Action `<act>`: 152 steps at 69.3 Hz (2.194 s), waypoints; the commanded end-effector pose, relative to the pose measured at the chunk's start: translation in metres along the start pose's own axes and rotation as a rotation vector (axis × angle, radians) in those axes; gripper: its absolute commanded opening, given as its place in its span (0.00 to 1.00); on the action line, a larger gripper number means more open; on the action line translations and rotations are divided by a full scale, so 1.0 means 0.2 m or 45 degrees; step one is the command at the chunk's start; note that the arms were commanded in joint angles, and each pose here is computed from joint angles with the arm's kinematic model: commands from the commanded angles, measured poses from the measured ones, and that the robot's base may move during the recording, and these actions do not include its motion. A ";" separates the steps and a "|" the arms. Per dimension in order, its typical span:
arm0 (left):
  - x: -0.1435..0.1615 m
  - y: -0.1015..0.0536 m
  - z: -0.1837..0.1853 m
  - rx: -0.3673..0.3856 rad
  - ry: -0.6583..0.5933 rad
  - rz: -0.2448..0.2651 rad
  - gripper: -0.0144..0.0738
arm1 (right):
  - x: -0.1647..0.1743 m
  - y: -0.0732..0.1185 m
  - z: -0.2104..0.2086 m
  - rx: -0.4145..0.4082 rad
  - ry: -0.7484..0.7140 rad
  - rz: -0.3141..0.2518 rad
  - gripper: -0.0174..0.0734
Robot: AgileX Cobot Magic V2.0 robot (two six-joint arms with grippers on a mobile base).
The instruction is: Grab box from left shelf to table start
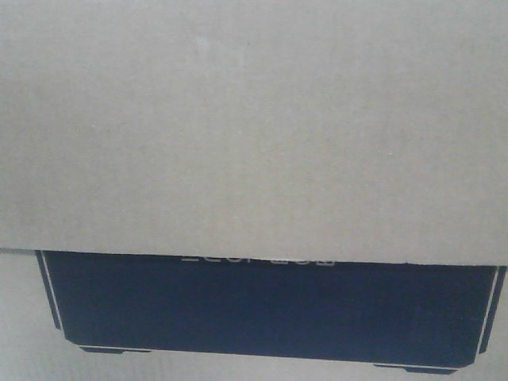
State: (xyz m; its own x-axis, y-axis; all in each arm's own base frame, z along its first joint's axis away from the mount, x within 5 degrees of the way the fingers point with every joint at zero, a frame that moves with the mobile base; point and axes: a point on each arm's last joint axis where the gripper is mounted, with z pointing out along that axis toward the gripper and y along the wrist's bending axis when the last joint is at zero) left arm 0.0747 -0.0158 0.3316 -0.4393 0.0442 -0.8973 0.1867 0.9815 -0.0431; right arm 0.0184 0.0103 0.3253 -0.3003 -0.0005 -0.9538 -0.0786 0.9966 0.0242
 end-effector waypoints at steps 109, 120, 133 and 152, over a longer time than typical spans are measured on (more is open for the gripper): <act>0.53 0.05 0.12 -0.056 -0.709 -0.065 0.05 | 0.06 0.00 -0.07 0.038 -0.362 -0.018 0.26; 0.61 0.05 0.18 -0.059 -0.700 -0.067 0.05 | 0.06 0.00 -0.07 0.038 -0.362 -0.018 0.26; 0.61 0.05 0.18 -0.059 -0.696 -0.067 0.05 | 0.07 0.00 -0.07 0.038 -0.355 -0.017 0.26; 0.61 0.05 0.18 -0.059 -0.696 -0.067 0.05 | 0.07 0.00 -0.06 0.038 -0.349 -0.017 0.26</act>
State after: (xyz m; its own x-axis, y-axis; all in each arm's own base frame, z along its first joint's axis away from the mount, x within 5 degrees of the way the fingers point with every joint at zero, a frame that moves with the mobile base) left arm 0.0564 -0.0074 0.1944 -0.0392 -0.0799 -0.9960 0.1258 0.9885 -0.0843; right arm 0.0048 0.0095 0.3003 -0.1419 0.0048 -0.9899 -0.0643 0.9978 0.0140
